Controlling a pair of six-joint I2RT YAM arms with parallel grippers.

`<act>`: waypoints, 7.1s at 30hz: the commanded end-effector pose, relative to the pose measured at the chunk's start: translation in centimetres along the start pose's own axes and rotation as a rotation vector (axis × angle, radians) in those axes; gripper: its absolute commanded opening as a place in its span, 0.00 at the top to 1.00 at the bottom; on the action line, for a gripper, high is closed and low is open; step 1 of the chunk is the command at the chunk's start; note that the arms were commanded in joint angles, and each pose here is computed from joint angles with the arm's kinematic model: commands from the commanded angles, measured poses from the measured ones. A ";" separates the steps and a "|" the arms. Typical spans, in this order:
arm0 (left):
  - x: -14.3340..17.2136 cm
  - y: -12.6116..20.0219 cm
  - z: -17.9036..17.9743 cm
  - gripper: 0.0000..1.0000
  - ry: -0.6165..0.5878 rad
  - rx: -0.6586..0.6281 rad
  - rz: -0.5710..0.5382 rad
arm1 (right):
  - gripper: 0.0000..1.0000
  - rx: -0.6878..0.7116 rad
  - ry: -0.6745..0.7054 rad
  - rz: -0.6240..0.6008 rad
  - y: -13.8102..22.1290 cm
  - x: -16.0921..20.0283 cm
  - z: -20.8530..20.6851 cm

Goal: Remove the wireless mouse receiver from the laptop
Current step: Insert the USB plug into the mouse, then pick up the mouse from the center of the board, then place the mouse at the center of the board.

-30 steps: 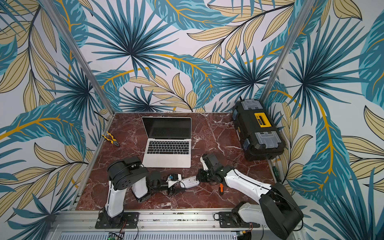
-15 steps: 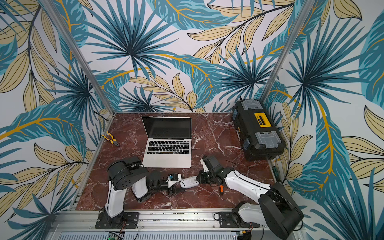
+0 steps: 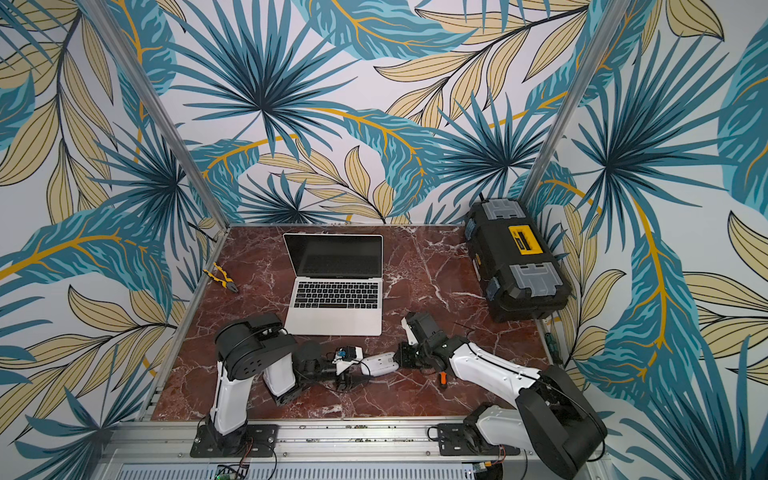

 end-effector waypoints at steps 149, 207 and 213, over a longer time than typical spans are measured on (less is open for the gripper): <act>-8.0 16.3 11.7 0.23 0.858 -0.685 0.081 | 0.69 -0.307 0.717 -0.297 5.7 -5.3 7.0; -11.2 23.1 10.8 0.07 0.609 -1.090 0.136 | 0.32 0.095 0.186 -0.922 15.8 -16.2 -2.1; -9.5 25.8 10.5 0.00 0.383 -1.372 0.189 | 0.11 0.302 0.089 -1.290 17.7 -12.1 -6.8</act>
Point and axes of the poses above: each gripper's point midway between its finger pads, its own y axis back along the fingers, its own z axis along the line the jaws close on, x = y × z, the point moved 7 cm from there along y, back along the fingers, and after that the axes turned 12 degrees about -y, right-handed, at the moved point
